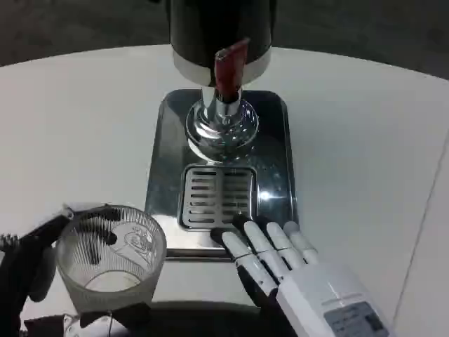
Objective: Grasp the cup under the faucet to collect the drink, then remove the cup.
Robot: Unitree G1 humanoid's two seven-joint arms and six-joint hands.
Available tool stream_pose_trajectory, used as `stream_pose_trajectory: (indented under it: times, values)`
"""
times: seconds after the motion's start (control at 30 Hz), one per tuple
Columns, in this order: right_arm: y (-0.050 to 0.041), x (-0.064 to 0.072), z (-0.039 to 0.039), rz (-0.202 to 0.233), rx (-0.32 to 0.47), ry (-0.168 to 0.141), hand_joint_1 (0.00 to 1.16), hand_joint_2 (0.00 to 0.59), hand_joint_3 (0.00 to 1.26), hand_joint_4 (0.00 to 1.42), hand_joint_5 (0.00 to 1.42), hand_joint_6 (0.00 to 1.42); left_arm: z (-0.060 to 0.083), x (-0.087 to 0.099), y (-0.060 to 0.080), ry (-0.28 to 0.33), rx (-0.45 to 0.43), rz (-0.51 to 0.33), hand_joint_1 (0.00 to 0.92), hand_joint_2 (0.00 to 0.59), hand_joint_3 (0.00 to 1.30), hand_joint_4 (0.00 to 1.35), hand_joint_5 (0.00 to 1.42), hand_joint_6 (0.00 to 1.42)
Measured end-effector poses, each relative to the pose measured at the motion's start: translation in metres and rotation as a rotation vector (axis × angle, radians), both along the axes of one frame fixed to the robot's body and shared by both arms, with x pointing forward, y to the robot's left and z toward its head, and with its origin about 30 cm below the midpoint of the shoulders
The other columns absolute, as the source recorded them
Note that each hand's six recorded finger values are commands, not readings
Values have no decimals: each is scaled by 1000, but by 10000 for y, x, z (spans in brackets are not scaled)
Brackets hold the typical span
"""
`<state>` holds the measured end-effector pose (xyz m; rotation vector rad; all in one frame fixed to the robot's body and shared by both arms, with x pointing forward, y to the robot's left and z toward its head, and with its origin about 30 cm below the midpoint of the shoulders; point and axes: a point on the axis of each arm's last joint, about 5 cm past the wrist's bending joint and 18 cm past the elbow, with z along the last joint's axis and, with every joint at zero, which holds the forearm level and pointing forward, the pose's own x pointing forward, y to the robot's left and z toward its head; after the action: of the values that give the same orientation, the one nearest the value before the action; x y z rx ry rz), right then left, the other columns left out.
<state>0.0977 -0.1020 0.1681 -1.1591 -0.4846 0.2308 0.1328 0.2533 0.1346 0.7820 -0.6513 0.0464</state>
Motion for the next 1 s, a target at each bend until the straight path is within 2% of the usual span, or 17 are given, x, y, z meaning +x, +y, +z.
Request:
stream_pose_trajectory:
  times: [0.2,0.77,1.0]
  values:
    - [2,2,3,-6,-7,-6,403,525,91,0,0,0,32,27,-16,-21,2,-9,530,203,936,1038,1262,1390]
    - [-5,2,1,-19,-4,-4,411,533,101,0,0,0,20,36,-36,-16,-13,-3,533,198,942,1038,1262,1390]
    - [-12,3,0,-32,2,-4,415,534,104,0,0,0,31,147,-121,-27,-7,-3,533,198,942,1038,1262,1390]
